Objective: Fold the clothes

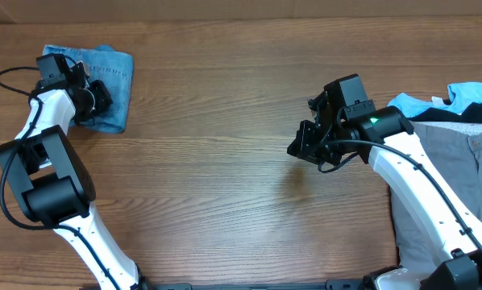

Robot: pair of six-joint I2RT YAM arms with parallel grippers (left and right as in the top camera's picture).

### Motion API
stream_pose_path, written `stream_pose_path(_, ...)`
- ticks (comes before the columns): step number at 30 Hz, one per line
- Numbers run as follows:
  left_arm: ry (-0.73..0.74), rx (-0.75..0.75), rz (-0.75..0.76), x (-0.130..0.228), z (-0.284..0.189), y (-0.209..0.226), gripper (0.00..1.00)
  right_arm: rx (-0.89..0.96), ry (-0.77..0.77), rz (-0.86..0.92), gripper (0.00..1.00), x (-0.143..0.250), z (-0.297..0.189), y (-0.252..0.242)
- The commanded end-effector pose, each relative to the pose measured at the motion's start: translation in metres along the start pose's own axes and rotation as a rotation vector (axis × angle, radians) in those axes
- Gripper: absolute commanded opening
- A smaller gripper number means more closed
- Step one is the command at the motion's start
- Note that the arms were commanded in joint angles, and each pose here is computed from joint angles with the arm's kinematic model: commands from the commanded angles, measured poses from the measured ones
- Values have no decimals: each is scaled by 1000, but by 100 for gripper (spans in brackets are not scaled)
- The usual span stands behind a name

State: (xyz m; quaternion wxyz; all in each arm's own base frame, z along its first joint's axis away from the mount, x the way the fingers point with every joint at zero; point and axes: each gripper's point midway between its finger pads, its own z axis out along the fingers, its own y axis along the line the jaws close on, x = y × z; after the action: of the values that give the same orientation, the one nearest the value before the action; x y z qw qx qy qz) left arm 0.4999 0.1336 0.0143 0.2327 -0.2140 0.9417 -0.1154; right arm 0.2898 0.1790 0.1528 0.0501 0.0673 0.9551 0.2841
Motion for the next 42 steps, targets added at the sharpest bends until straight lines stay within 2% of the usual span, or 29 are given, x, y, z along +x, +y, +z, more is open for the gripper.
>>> stream_pose_path(1, 105, 45, -23, 31, 26, -5, 6, -7, -18, -14, 8, -5, -3, 3)
stream_pose_path(6, 90, 38, -37, 13, -9, -7, 18, -6, -16, -10, 7, -4, -3, 3)
stream_pose_path(10, 24, 11, -34, -12, -60, -4, 39, -6, -16, -10, 7, -4, -3, 3)
stream_pose_path(12, -20, -49, -31, -22, -83, 5, 43, -5, -16, -10, 7, -4, -3, 3)
stream_pose_path(14, -55, -113, -8, -29, -98, 17, 42, -5, -17, -10, 7, -4, -3, 3)
stream_pose_path(18, -69, -273, -28, -31, -98, 54, 20, -7, -19, -12, 7, -5, -3, 4)
stream_pose_path(20, -72, -278, -36, -32, -90, 61, 16, -7, -19, -12, 7, -5, -3, 4)
stream_pose_path(25, -49, -290, -58, -27, -61, 82, 15, -6, -17, -11, 7, -4, -3, 3)
stream_pose_path(29, 8, -290, -80, -11, -35, 94, 19, -3, -12, -8, 7, -3, -3, 3)
stream_pose_path(33, 50, -296, -87, 0, -29, 97, 11, -3, -13, -8, 7, -3, -3, 3)
stream_pose_path(35, 28, -272, -84, -8, -41, 89, 16, -3, -13, -9, 6, -3, -3, 3)
stream_pose_path(38, -3, -227, -71, -22, -64, 73, 39, -5, -17, -11, 4, -4, -4, 3)
stream_pose_path(42, -94, -172, -16, -46, -120, 43, 45, -27, -60, -40, 4, -14, -5, 9)
